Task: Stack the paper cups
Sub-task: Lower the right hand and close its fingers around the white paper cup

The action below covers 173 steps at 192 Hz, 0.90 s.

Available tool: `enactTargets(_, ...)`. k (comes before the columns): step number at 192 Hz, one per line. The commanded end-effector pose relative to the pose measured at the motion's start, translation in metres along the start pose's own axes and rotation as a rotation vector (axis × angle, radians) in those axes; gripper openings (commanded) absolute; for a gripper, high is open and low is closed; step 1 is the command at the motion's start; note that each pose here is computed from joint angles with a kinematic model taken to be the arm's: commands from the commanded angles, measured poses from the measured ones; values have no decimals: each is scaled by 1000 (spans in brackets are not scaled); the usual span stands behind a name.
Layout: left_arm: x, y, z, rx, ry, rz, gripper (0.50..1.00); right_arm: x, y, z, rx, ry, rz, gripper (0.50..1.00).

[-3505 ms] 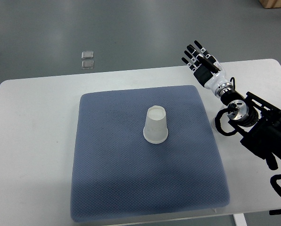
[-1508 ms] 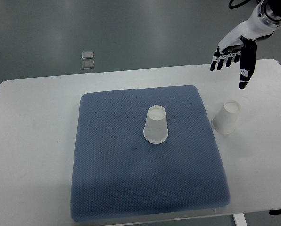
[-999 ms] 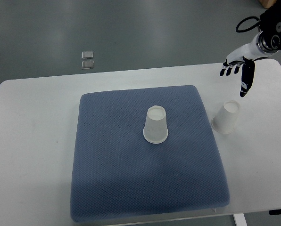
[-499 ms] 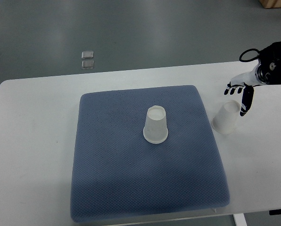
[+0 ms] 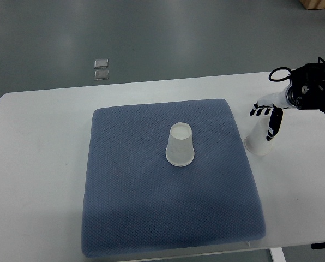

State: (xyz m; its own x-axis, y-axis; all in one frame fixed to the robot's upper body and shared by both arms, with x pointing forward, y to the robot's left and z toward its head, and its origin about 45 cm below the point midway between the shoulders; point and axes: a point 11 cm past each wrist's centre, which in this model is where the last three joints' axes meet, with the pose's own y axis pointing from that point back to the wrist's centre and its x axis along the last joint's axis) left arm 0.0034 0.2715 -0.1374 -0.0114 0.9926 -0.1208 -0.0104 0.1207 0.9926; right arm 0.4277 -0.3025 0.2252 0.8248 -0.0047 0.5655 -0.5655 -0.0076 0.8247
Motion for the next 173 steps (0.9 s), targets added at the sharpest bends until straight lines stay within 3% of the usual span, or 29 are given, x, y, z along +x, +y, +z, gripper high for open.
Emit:
enactTargets(1,0,0,0,0,1,0,1000,-1,-2,2,-4,-1,-1,885)
enactTargets(58,0,0,-1,1,3,0,1000,-5,-5,7,-13,-6,-6,862)
enactTargets(138,0,0,-1,1,3,0,1000,-4,-5,7,-12,-7,6,791)
enactTargets(173,1,0,-1,1,3,1,1000,-4,-5,7,-11,-6,6,697)
